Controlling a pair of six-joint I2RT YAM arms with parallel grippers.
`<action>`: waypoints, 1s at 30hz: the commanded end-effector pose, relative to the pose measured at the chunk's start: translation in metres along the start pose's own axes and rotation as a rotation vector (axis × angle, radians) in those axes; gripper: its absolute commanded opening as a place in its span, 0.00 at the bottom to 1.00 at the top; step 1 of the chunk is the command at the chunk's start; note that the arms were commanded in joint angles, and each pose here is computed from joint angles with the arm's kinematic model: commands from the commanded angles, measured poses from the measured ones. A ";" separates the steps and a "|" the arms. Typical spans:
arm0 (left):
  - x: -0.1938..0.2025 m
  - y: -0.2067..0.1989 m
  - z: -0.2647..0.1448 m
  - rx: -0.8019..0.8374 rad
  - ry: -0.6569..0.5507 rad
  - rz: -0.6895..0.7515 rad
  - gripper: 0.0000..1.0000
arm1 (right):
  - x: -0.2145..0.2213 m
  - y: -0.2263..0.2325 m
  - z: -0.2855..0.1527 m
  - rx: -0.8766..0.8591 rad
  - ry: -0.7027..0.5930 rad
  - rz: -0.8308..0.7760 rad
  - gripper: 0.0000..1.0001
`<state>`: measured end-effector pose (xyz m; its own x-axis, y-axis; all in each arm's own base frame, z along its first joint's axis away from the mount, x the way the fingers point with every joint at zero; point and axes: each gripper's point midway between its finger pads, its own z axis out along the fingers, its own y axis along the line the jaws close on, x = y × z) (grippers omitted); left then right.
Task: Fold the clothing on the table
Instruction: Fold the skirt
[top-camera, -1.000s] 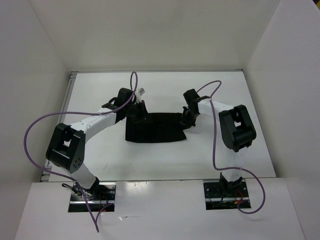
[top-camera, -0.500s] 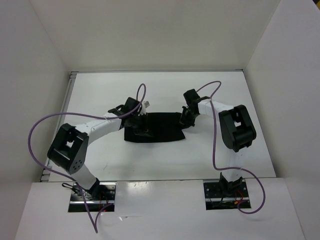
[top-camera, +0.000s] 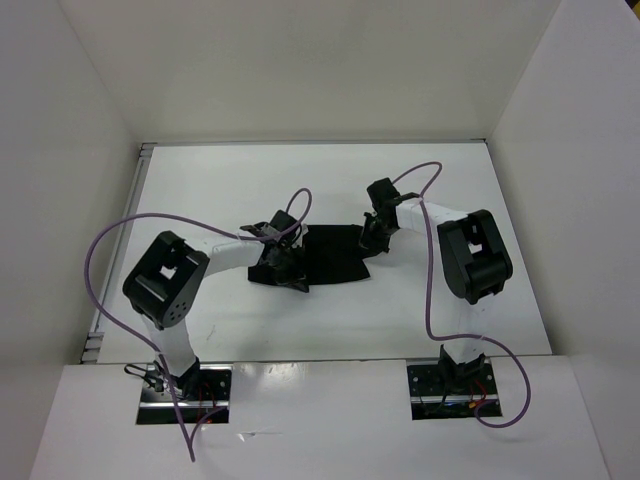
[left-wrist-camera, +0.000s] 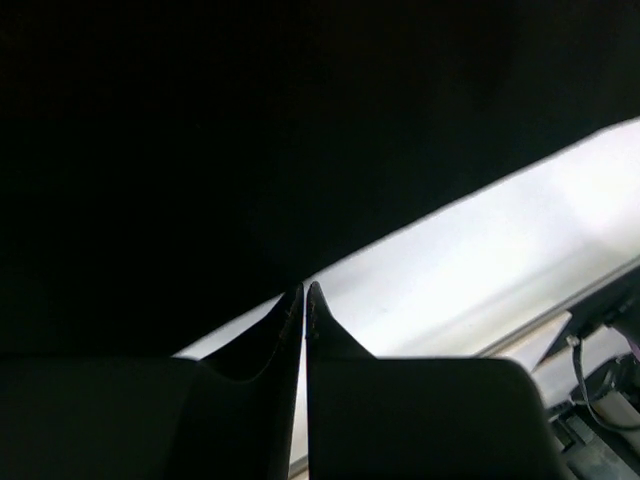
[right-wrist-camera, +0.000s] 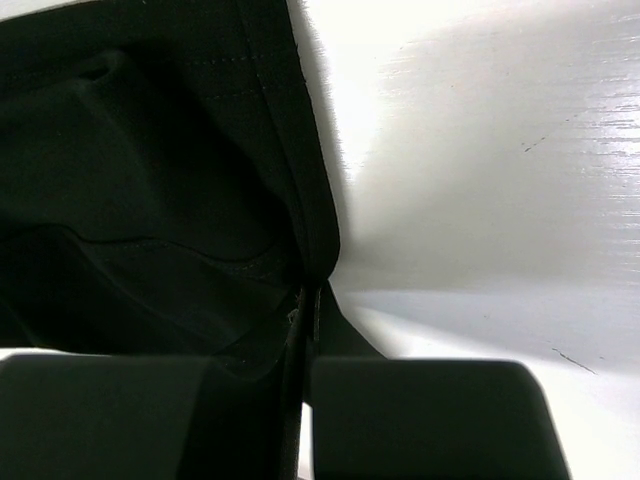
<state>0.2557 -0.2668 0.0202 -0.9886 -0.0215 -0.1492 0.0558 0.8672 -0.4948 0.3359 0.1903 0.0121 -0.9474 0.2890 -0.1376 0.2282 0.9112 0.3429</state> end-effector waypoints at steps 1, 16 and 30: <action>-0.016 -0.005 0.004 -0.011 -0.044 -0.002 0.08 | -0.003 0.002 -0.006 -0.012 -0.035 -0.035 0.00; -0.032 -0.029 -0.034 0.025 -0.092 0.033 0.08 | -0.004 0.002 -0.013 -0.001 -0.036 -0.045 0.00; -0.037 0.005 0.005 -0.109 -0.067 0.009 0.07 | -0.003 0.003 -0.024 -0.007 -0.044 -0.047 0.00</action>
<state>0.2872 -0.2684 0.0233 -0.9797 -0.0445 -0.1955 0.0436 0.9044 -0.4245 0.3352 0.1891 0.0172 -0.9505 0.2707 -0.1525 0.2060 0.9166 0.3427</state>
